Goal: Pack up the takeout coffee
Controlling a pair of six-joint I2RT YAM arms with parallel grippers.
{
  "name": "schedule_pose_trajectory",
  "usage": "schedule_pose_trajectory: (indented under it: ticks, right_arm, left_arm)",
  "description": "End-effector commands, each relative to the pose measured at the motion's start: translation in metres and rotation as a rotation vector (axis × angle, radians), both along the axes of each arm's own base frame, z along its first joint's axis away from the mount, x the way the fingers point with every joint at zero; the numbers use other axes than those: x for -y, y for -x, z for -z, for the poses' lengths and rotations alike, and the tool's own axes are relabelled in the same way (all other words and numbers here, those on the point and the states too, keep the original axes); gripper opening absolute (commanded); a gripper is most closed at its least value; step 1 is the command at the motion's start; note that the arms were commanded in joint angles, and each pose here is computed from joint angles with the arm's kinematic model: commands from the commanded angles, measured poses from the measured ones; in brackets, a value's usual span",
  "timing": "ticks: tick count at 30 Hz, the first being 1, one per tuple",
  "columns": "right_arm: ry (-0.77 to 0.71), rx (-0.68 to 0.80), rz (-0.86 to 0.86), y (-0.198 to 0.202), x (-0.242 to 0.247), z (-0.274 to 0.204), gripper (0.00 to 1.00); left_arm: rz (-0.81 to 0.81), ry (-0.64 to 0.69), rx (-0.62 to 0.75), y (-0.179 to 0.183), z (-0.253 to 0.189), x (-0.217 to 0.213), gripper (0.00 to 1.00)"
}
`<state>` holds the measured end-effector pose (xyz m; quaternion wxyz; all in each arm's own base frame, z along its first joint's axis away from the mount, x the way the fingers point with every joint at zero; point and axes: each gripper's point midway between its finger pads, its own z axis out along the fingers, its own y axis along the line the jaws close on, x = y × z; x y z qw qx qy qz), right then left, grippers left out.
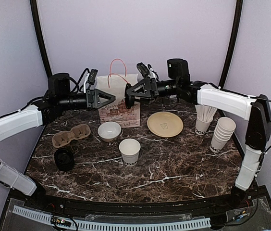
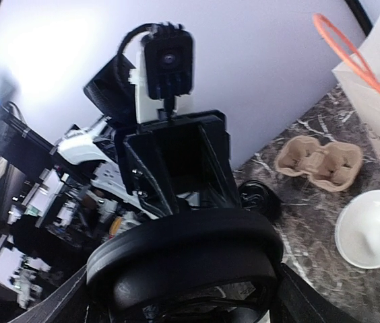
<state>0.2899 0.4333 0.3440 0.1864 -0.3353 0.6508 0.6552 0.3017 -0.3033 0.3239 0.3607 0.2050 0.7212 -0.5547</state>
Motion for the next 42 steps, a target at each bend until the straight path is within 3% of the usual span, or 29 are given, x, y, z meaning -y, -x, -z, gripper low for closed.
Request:
schedule_pose_trajectory:
  ticks: [1,9,13,18,23,30,42]
  right_arm:
    - [0.16,0.219,0.12,-0.006,0.04,0.012,0.77]
    - [0.546,0.542,0.159,-0.01,0.08,0.066,0.76]
    - [0.629,0.62,0.138,-0.006,0.085,0.072,0.76]
    - [0.657,0.643,0.107,0.001,0.086,0.077,0.76]
    - [0.688,0.661,0.075,0.006,0.087,0.085,0.76]
    - [0.707,0.654,0.039,0.012,0.085,0.093,0.75]
    - [0.749,0.662,-0.012,0.018,0.082,0.103,0.73]
  left_arm:
    - [-0.074,-0.127,0.03,0.001,0.007,-0.014,0.45]
    - [-0.206,-0.469,-0.06,0.009,0.091,-0.06,0.55]
    - [-0.155,-0.499,-0.125,0.024,0.123,-0.057,0.56]
    - [-0.086,-0.556,-0.113,0.037,0.154,-0.046,0.57]
    - [0.058,-0.635,0.043,0.06,0.185,-0.019,0.64]
    - [0.111,-0.61,0.211,0.066,0.207,-0.001,0.74]
    - [0.118,-0.626,0.423,0.054,0.244,0.022,0.75]
